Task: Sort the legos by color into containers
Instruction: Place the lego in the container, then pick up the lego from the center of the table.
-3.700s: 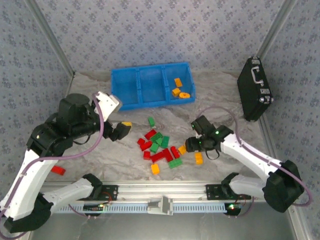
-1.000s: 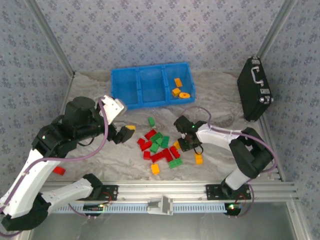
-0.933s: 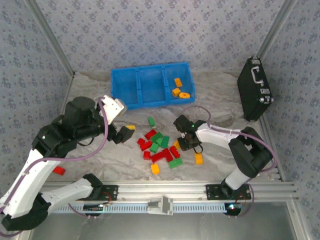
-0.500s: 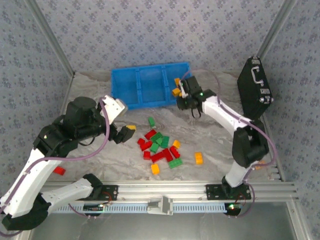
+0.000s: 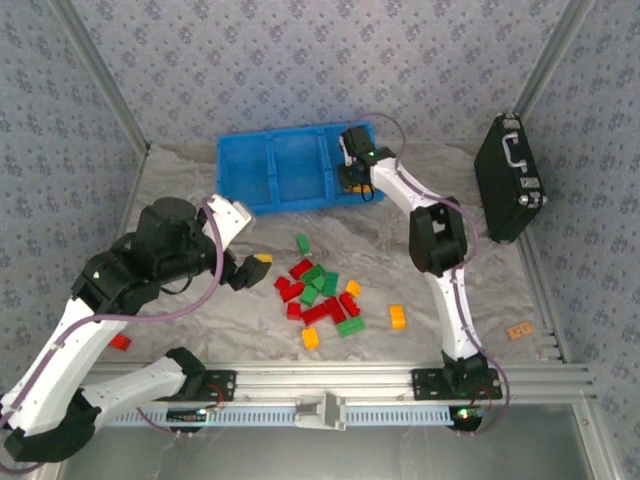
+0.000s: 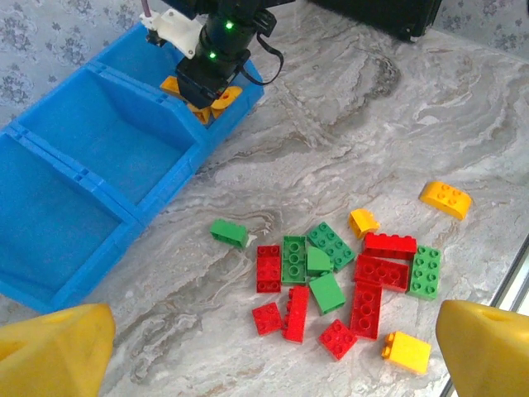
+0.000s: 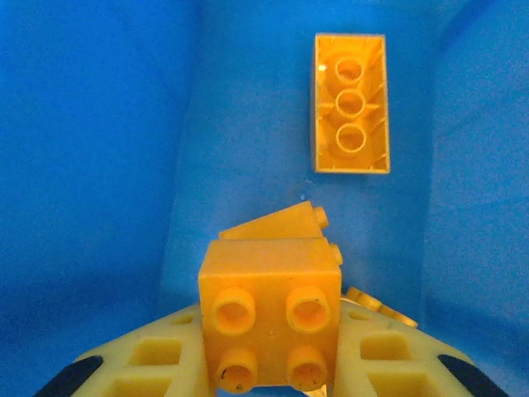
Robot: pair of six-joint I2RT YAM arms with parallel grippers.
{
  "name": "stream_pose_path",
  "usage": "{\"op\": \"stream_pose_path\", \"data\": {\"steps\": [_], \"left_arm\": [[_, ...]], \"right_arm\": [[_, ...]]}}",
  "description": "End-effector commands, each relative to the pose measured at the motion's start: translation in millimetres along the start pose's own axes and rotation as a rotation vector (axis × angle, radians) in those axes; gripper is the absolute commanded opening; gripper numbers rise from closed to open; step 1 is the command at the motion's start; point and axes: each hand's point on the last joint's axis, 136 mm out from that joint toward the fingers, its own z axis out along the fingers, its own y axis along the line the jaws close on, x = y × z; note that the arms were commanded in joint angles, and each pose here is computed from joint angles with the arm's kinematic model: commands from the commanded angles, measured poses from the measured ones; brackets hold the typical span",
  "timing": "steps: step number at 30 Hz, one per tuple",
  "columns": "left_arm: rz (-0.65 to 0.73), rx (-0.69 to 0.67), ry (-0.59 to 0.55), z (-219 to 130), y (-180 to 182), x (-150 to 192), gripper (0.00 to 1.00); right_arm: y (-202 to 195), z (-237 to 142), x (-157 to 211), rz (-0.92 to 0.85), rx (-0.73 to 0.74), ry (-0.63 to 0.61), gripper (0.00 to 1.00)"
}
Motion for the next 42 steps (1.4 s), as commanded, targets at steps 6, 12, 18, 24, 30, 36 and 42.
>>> {"op": "stream_pose_path", "data": {"steps": [6,12,18,24,30,36,42], "left_arm": [[-0.004,0.014,-0.014,0,-3,-3,1.0],[-0.011,0.015,-0.014,0,-3,-2,1.0],[-0.004,0.015,-0.02,2,-3,-1,1.0],[0.021,0.014,-0.046,1,-4,-1,1.0],[0.033,0.038,-0.062,0,-8,-5,1.0],[0.025,0.069,-0.079,-8,-14,-11,1.0],[-0.016,0.113,-0.086,-6,-21,-12,1.0]], "right_arm": [[-17,10,9,0.009,0.033,0.056,0.28],[-18,0,6,0.003,0.023,0.047,0.52],[-8,-77,-15,-0.037,-0.055,-0.049,0.65],[34,-192,43,-0.148,-0.154,-0.078,0.65],[61,-225,144,-0.166,-0.245,0.018,0.63],[67,-205,202,-0.15,-0.254,0.047,0.62],[69,-176,220,-0.126,-0.307,0.125,0.61]]}}
